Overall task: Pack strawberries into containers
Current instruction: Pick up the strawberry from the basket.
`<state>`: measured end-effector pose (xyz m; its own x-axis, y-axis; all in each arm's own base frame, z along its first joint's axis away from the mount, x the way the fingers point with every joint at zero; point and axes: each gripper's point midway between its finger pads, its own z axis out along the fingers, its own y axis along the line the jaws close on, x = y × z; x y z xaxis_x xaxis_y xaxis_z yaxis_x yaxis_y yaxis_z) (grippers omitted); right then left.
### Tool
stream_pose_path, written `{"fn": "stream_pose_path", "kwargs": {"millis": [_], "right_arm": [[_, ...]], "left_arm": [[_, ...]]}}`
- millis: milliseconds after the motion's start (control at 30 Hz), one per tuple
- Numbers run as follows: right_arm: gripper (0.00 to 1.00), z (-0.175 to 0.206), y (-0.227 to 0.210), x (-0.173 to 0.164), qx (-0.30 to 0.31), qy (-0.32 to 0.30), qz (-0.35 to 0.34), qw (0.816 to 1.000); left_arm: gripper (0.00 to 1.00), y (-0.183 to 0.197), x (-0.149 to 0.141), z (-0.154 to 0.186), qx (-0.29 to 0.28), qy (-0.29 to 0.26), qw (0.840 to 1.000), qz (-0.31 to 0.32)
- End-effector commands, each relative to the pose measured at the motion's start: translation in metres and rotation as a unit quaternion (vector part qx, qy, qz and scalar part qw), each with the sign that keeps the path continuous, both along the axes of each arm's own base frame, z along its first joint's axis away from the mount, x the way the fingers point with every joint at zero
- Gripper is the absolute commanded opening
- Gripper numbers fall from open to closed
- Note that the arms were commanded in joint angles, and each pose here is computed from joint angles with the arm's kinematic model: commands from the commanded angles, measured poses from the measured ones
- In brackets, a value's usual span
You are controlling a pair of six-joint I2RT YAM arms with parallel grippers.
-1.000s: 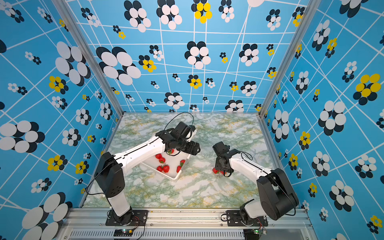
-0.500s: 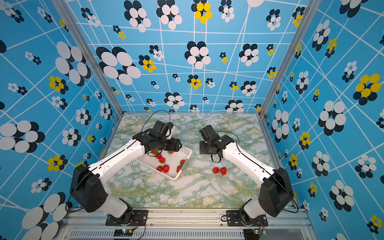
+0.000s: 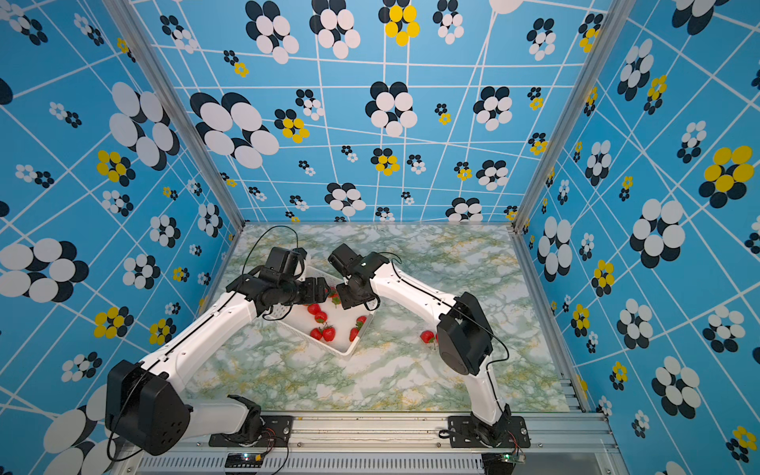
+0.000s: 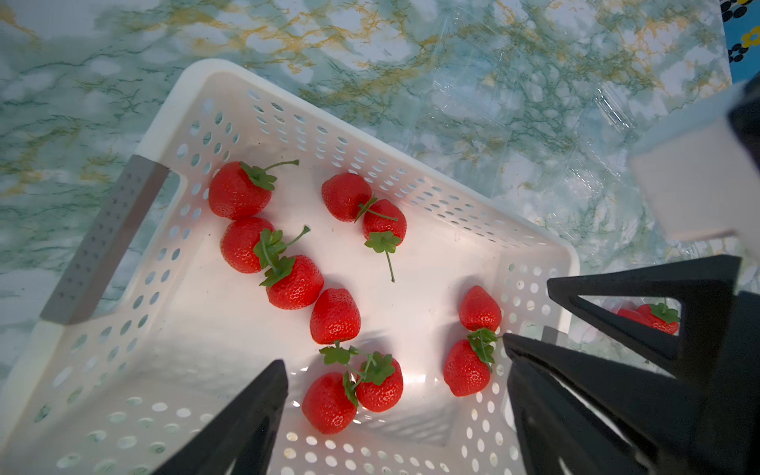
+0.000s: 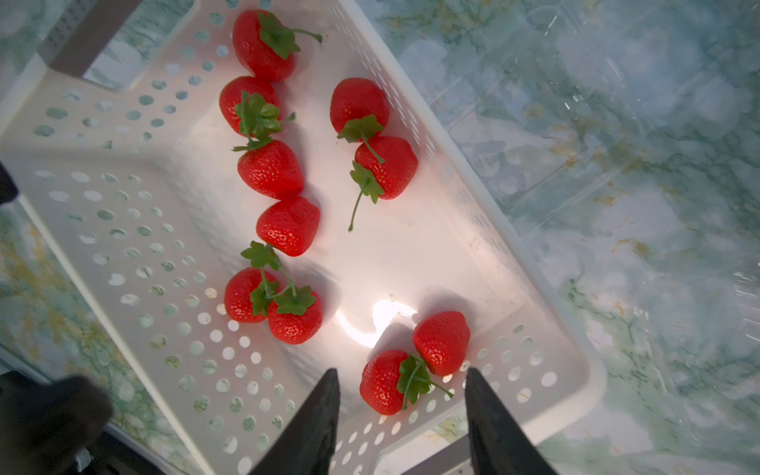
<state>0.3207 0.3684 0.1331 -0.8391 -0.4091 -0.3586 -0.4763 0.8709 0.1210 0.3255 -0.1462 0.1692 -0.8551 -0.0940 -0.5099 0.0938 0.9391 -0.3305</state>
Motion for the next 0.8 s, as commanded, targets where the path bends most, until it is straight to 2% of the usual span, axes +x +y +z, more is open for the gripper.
{"fn": "stream_pose_path", "kwargs": {"millis": [0, 433, 767], "right_arm": [[0.51, -0.003, -0.005, -0.011, -0.028, 0.032, 0.024, 0.999], [0.54, -0.037, 0.042, 0.02, -0.031, 0.031, 0.053, 0.998], [0.64, -0.067, 0.05, 0.036, -0.048, 0.03, 0.041, 0.998]], "left_arm": [[0.86, 0.005, -0.001, 0.003, -0.022, -0.009, 1.0, 0.009], [0.86, 0.031, 0.002, -0.007, -0.035, -0.001, 0.998, 0.042], [0.86, 0.032, 0.004, -0.011, -0.039, 0.004, 0.998, 0.039]]}}
